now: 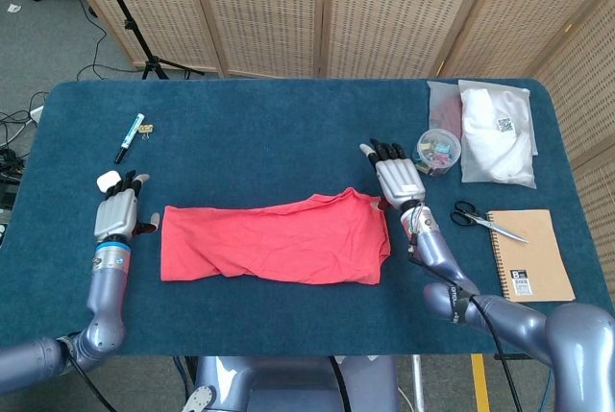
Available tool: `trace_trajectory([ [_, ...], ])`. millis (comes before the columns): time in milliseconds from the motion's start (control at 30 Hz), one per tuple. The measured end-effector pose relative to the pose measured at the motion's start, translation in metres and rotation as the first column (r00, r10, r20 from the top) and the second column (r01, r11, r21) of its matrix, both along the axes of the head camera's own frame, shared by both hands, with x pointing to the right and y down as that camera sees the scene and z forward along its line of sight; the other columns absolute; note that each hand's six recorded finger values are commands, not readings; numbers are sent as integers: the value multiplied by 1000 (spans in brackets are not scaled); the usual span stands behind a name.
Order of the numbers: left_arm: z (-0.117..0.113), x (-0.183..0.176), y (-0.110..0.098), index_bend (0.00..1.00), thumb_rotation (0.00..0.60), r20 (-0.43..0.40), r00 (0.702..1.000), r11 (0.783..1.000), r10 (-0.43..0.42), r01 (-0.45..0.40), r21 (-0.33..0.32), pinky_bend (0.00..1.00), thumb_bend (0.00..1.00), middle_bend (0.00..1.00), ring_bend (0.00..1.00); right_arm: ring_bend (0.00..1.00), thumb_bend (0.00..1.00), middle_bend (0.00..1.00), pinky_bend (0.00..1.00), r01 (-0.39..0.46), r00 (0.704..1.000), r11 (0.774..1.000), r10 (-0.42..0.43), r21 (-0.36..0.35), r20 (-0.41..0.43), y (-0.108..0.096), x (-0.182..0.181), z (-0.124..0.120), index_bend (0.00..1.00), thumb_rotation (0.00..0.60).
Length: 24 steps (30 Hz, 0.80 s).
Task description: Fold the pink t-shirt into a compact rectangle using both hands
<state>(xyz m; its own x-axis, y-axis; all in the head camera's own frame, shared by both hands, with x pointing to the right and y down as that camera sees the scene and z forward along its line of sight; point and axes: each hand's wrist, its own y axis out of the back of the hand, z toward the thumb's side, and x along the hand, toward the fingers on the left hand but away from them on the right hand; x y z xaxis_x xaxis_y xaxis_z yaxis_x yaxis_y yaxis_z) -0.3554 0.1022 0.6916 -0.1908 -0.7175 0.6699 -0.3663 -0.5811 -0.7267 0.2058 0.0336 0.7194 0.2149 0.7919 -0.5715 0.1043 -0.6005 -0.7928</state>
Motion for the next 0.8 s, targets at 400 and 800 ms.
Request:
trace_trajectory([
  [400,-29,-16,-1,0,600,20,991,991,130,-130,31,0,367,0,0,0,0,0,0,-6,997,999,3,43,75,24,27,-54,0,600],
  [800,-37,-23,17,0,600,11,972,972,236,-237,4,0,359,0,0,0,0,0,0,-29,987,993,10,117,158,94,105,-140,0,600],
])
